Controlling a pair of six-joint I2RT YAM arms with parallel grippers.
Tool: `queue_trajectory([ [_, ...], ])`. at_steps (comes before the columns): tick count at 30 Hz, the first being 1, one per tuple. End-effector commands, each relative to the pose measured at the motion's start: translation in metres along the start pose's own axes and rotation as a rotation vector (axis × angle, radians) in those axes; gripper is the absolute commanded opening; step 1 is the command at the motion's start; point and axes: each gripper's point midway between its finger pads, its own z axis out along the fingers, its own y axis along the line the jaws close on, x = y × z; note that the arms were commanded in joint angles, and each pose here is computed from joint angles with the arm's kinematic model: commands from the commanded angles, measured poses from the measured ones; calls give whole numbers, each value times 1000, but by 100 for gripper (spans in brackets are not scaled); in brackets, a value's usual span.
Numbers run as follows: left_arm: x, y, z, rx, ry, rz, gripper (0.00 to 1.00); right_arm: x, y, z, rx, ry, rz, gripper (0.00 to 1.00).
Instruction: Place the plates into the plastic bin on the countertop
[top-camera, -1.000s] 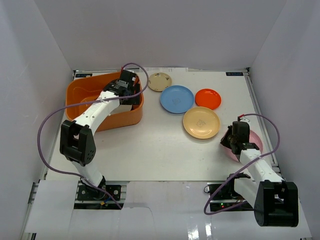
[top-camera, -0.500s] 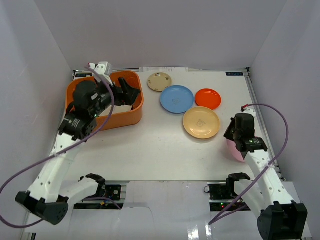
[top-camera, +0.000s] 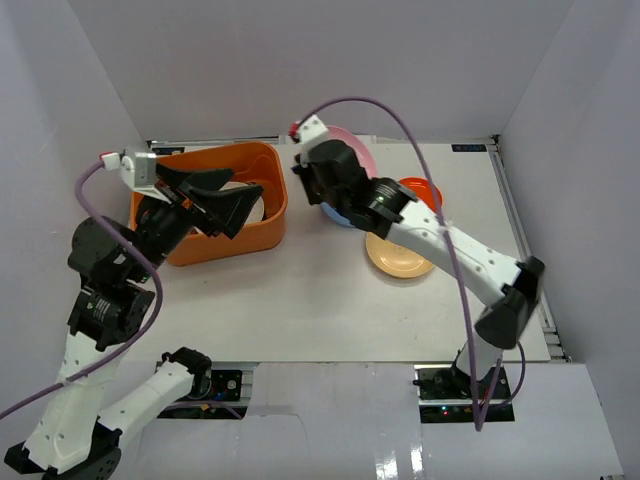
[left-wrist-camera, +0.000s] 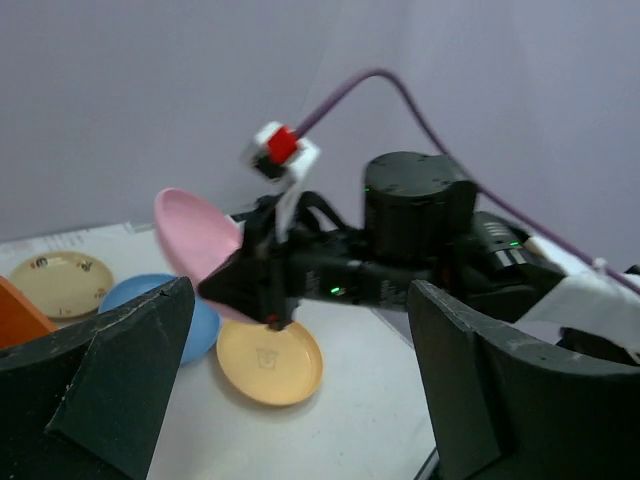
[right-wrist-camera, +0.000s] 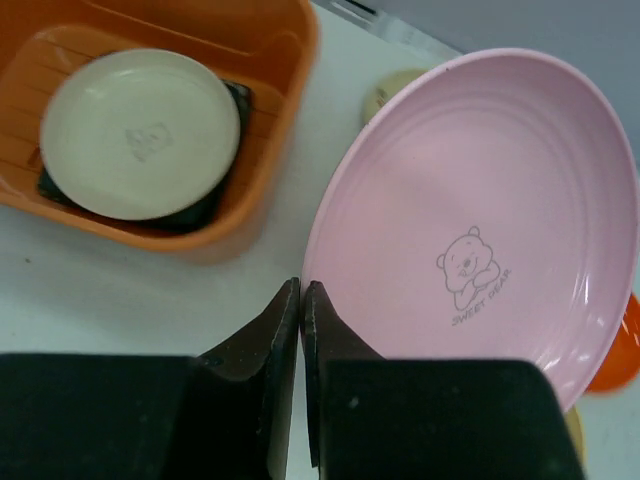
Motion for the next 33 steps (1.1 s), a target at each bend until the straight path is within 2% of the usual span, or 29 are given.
queue_trajectory([
  [1, -54, -21, -24, 10, -172, 37, 98, -60, 63, 34, -174, -158, -247, 8],
  [4, -68, -20, -35, -26, -231, 47, 98, -75, 116, 64, -304, -217, -365, 8],
  [6, -70, -21, -37, -30, -240, 53, 98, -65, 142, 89, -356, -227, -415, 8],
  [8, -68, -22, -36, -23, -234, 47, 98, -74, 163, 97, -418, -309, -445, 8],
  [11, -63, -19, -31, -34, -222, 37, 98, -60, 195, 119, -489, -368, -474, 8],
  [13, -63, -18, -29, -37, -219, 43, 98, -37, 219, 138, -552, -359, -482, 8],
  [14, -63, -17, -29, -42, -219, 45, 98, -43, 227, 139, -564, -389, -483, 8],
  [15, -63, -16, -29, -47, -220, 46, 98, -20, 242, 154, -582, -360, -503, 8],
  [19, -61, -12, -27, -63, -218, 55, 98, -4, 267, 166, -611, -373, -536, 8],
  [24, -56, -5, -21, -86, -204, 49, 98, 1, 269, 173, -591, -396, -506, 9],
  [25, -54, -2, -19, -95, -200, 49, 98, 4, 264, 177, -553, -392, -492, 19],
  [26, -54, -2, -18, -98, -196, 47, 98, 4, 263, 175, -532, -396, -489, 42],
  [27, -53, 0, -17, -109, -193, 44, 98, -3, 258, 166, -514, -416, -474, 55],
  [28, -53, 2, -16, -114, -190, 43, 98, -7, 255, 160, -512, -424, -459, 72],
  [29, -53, 1, -16, -114, -187, 39, 98, -16, 253, 152, -512, -442, -436, 75],
  [30, -54, 5, -16, -136, -193, 36, 98, -44, 246, 129, -514, -495, -405, 75],
  [32, -52, 11, -13, -168, -182, 20, 98, -50, 238, 113, -520, -509, -355, 75],
  [33, -49, 14, -11, -179, -173, 13, 98, -77, 227, 86, -517, -557, -321, 75],
])
